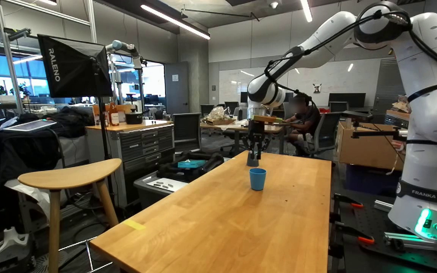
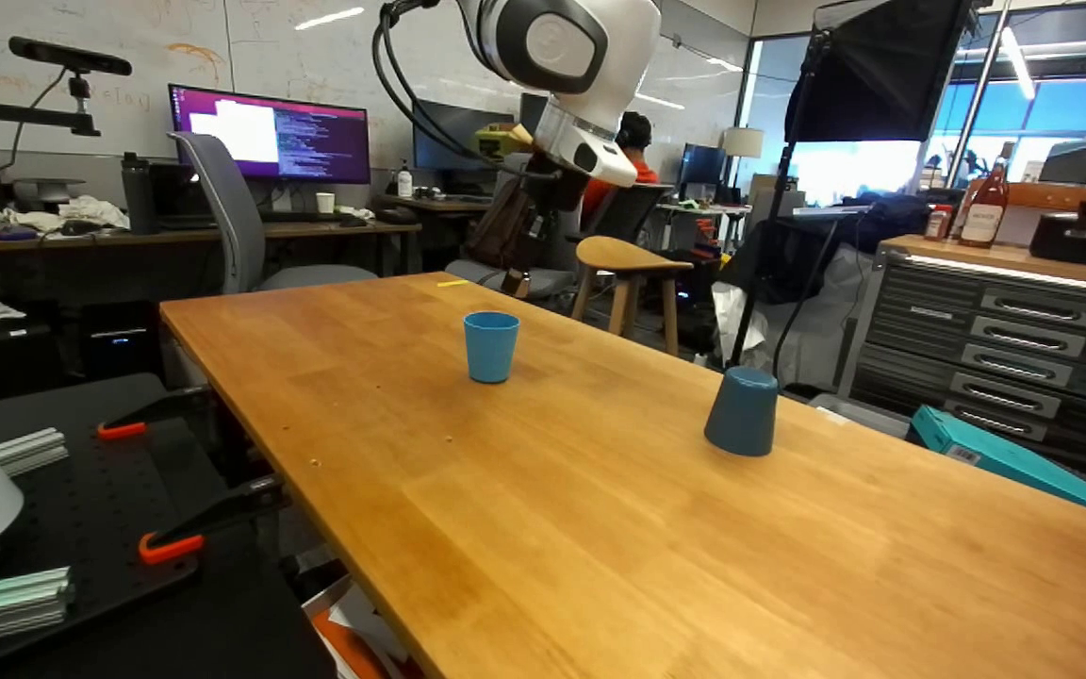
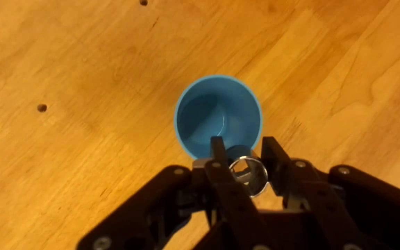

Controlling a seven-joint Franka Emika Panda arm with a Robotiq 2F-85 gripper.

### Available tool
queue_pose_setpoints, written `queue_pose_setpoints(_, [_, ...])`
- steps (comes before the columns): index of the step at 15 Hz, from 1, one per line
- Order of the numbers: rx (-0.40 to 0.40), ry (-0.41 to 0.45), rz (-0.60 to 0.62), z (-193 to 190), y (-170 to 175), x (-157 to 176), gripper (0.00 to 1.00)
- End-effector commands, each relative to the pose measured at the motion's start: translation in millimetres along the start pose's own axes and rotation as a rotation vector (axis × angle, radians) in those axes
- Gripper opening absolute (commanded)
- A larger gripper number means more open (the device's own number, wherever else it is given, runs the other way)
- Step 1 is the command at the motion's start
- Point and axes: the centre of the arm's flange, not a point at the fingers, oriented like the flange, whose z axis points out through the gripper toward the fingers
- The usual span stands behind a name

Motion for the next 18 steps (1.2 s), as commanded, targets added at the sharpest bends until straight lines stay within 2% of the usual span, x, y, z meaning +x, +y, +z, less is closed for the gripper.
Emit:
queue_pose_setpoints(1, [0.009,-0.105,0.001,9.0,-5.7,-6.7,0.08])
queue_pose_setpoints(4, [-0.005,-0.149,0.026,26.6,-3.7,-1.9,0.08])
queue_pose_setpoints(8, [-0.021,-0.161,0.058,46.6,0.1,8.6,0.08])
queue_pose_setpoints(9, [-0.023,-0.167,0.063,49.8,0.8,10.4,0.45])
queue_pose_setpoints(10, [-0.023,-0.159,0.066,51.5,0.8,10.7,0.58])
queue_pose_setpoints(12, [-0.026,-0.16,0.055,47.4,-0.4,9.7,0.71])
queue_pose_setpoints(13, [-0.022,-0.156,0.038,38.1,-1.1,12.4,0.55])
queue_pose_setpoints(14, [-0.019,-0.142,0.0,24.7,-3.6,8.9,0.34])
queue_pose_setpoints(15, [-0.014,-0.13,-0.03,12.6,-6.0,6.1,0.34])
queue_pose_setpoints(16, [-0.011,-0.114,-0.071,-3.7,-9.0,1.5,0.28])
queue_pose_setpoints(18, [-0.029,-0.106,-0.174,-36.3,-14.1,-11.9,0.11])
